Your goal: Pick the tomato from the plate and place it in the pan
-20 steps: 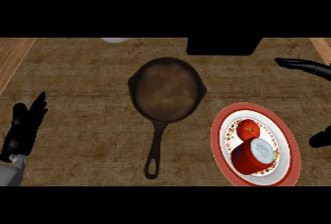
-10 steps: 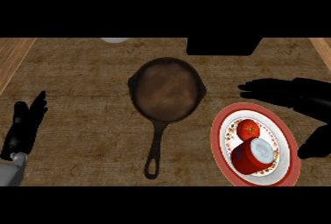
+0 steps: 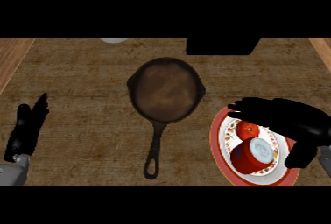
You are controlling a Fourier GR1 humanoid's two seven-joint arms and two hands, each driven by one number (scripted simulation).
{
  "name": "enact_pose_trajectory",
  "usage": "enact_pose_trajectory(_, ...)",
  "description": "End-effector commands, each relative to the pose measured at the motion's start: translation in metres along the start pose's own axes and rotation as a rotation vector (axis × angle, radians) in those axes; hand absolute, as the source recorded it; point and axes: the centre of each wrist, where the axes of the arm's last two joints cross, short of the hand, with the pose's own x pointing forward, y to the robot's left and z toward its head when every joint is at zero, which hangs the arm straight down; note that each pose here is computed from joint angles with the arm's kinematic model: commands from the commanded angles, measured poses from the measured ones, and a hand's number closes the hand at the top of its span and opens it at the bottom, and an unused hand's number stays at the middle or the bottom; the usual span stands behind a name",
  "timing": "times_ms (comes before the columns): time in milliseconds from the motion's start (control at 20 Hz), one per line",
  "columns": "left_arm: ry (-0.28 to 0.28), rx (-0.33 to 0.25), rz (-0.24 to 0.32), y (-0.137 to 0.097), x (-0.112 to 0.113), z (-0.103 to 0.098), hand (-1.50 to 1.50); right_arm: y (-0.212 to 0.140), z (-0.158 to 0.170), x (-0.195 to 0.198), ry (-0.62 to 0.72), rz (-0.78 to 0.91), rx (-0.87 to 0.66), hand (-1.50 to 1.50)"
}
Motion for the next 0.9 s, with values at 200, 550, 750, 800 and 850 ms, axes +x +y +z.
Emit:
enact_pose_trajectory(200, -0.001, -0.005, -0.006, 0.010, 0.019, 0.006, 0.00, 0.021, -0.005, -0.021, 0.086, 0.063, 0.023, -1.50)
enact_pose_trajectory(550, 0.005, -0.012, 0.002, -0.005, 0.010, -0.002, 0.00, 0.025, -0.041, -0.026, 0.080, 0.090, 0.066, -1.50)
enact_pose_trajectory(750, -0.004, -0.015, 0.014, 0.020, 0.018, -0.002, 0.00, 0.040, -0.019, -0.023, 0.058, 0.096, 0.049, -1.50)
enact_pose_trajectory(800, -0.002, -0.022, 0.013, -0.010, 0.004, 0.007, 0.00, 0.036, -0.019, -0.041, 0.070, 0.084, 0.068, -1.50)
enact_pose_trajectory(850, -0.009, -0.003, -0.010, 0.000, 0.003, -0.013, 0.00, 0.044, -0.008, -0.019, 0.058, 0.090, 0.060, -1.50)
